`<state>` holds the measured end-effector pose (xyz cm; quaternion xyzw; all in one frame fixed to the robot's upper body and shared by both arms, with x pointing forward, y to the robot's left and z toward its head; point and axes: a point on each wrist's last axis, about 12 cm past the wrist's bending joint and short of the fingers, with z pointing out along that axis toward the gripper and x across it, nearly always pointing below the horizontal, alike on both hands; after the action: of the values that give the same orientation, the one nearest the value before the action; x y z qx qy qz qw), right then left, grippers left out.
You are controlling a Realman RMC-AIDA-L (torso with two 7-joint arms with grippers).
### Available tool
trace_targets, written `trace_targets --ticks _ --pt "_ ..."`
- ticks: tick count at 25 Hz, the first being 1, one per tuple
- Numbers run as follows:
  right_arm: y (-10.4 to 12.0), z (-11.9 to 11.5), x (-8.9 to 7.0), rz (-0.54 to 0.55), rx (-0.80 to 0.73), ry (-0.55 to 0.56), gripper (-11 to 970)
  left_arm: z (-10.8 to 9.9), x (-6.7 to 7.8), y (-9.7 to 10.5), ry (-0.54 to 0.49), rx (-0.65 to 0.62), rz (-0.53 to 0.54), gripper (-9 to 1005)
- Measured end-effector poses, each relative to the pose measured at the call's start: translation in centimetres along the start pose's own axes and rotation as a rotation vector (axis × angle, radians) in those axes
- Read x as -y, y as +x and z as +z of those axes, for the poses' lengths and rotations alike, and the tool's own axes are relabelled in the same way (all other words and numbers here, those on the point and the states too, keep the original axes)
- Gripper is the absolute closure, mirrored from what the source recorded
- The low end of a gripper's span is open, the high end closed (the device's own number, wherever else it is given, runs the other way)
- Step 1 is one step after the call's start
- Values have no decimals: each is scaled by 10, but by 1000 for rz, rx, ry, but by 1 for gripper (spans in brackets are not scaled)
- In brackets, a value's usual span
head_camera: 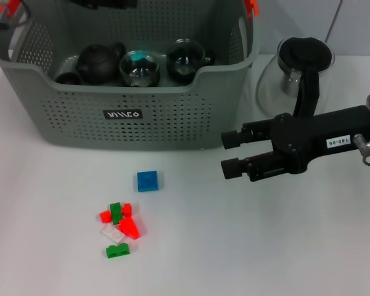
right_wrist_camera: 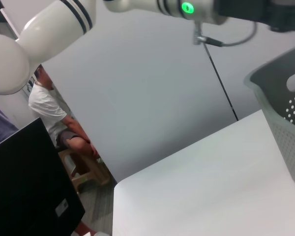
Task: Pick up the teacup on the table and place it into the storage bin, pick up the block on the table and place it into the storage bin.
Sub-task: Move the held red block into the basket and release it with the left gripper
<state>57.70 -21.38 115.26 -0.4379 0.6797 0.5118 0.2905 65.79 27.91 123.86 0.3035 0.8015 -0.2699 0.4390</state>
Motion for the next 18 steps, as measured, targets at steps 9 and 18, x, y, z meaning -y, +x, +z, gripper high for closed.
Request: trace_targets --ticks 9,18 --pt "7 -4 -2 12 -22 -9 134 42 -1 17 -160 -69 -21 339" --pt "8 -5 -3 11 -40 -19 135 43 -1 19 -165 -67 -30 189"
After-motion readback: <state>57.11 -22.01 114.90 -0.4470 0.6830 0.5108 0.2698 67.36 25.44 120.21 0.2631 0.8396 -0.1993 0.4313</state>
